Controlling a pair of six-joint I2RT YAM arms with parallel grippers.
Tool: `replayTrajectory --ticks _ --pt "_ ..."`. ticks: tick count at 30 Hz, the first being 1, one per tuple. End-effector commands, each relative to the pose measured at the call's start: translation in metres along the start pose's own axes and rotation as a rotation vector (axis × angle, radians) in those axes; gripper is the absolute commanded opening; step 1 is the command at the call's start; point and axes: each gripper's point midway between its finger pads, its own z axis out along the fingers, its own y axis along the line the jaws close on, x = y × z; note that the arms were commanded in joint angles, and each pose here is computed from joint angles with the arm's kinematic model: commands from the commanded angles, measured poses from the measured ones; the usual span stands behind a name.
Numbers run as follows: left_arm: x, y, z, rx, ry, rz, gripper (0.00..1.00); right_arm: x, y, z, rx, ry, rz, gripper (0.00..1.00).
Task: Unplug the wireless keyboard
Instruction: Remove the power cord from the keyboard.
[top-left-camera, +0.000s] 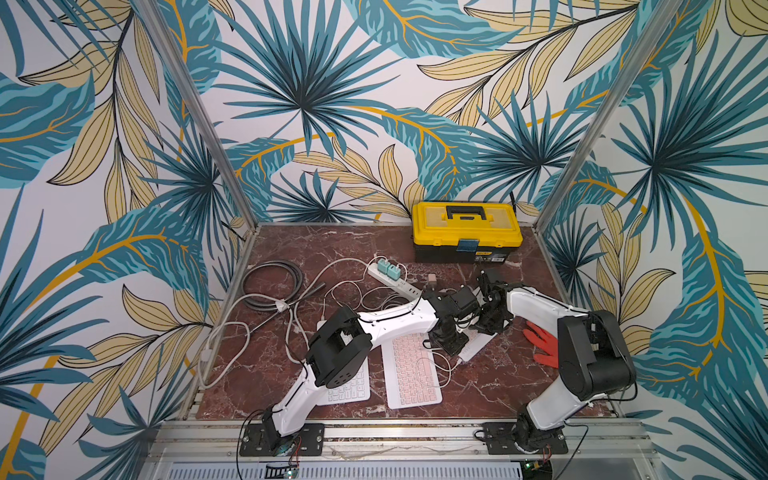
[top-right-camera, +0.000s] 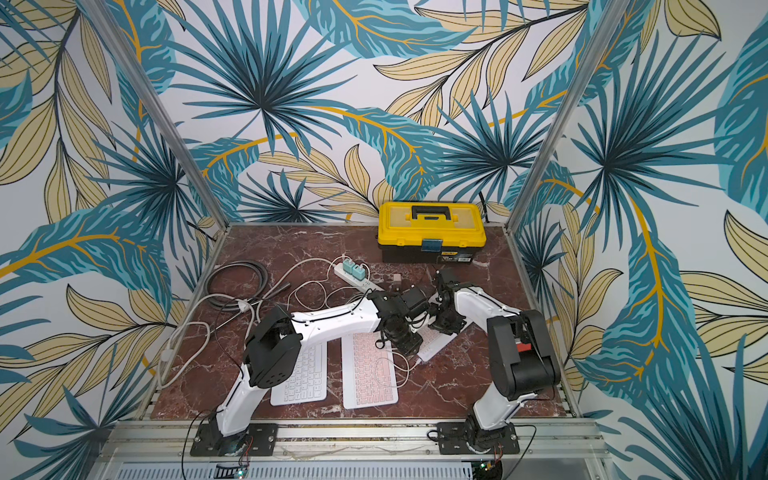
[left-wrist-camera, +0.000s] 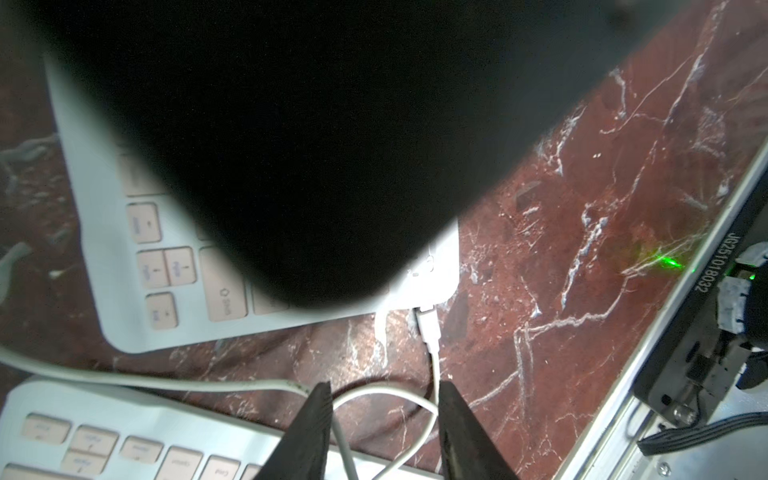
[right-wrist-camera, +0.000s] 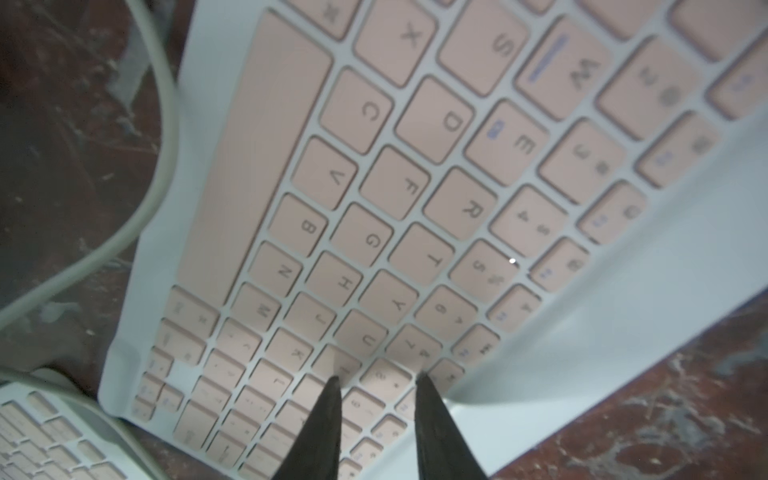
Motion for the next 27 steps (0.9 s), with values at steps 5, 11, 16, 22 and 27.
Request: replayTrajectory --ticks 5,11,16,22,27 --pt "-0.011 -0.001 -0.002 -0.025 -0.066 -0.014 0.47 0.0 -0.041 0.017 0.041 0.028 0.197 0.32" --pt "-0.002 -0.01 0.008 -0.012 -0.036 0.042 0.47 -0.005 -0.045 0.025 -0.002 0.047 0.252 0.32" --pt "0.015 -0.023 0.009 0.023 -0.005 0.099 0.45 -0.008 -0.04 0.025 -0.037 0.05 0.261 0.31" --pt "0.023 -0.025 0.014 -0.061 -0.036 0.107 0.45 -0.01 -0.035 0.023 -0.084 0.043 0.283 0.31" --pt "0.016 -0.03 0.014 -0.094 -0.079 0.035 0.46 -0.009 -0.037 0.019 -0.095 0.029 0.289 0.3"
